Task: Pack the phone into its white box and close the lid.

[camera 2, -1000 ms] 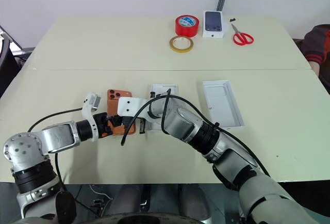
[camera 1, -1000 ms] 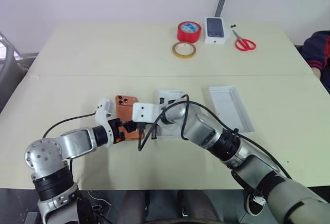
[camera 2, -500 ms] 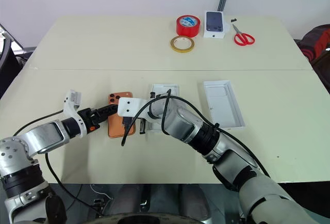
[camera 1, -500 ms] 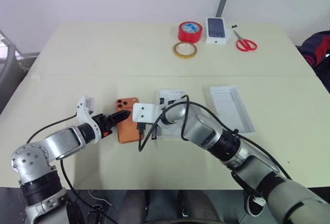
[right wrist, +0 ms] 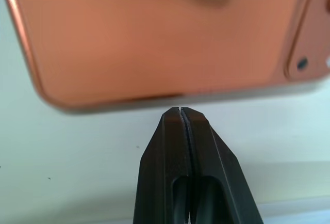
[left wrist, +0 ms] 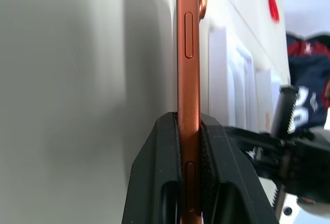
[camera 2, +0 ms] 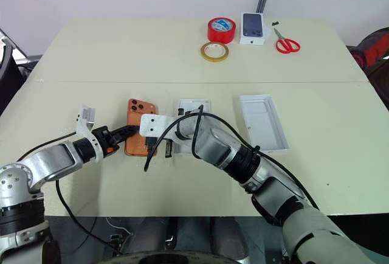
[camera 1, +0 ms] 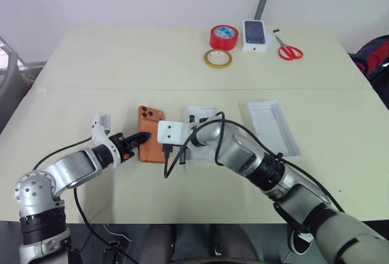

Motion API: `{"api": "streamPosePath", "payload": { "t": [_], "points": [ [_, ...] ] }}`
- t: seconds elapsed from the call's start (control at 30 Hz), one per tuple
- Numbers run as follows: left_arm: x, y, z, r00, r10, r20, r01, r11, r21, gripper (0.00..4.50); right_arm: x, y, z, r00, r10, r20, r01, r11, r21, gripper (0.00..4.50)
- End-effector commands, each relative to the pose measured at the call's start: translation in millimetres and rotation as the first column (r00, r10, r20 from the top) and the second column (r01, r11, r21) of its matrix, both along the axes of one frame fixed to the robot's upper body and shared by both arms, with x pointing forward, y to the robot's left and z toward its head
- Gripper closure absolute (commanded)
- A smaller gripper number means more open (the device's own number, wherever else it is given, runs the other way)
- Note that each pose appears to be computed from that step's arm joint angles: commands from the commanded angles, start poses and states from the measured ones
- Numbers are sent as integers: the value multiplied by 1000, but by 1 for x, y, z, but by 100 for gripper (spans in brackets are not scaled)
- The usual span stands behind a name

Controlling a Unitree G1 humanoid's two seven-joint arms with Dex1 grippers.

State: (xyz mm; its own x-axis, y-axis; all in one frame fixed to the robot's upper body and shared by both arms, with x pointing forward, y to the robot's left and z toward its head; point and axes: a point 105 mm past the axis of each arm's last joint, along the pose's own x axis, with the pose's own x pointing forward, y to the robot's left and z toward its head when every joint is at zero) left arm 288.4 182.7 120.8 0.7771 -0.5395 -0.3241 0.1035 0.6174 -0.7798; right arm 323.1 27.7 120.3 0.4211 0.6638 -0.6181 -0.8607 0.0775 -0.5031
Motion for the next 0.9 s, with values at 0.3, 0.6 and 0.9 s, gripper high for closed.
{"api": "streamPosePath", "payload": {
  "t": [0.3,0.6,0.9],
  "points": [
    [8,-77,54,976,-161,145,185,968,-167,442,-23,-116,92,996,-87,-14,85,908,410,450],
    [18,-127,24,967,-247,62,254,949,-187,442,-38,-180,68,946,-293,-142,326,853,408,450],
    [24,-138,12,964,-263,40,266,951,-157,399,-40,-187,61,932,-337,-136,363,847,388,450]
  ]
}}
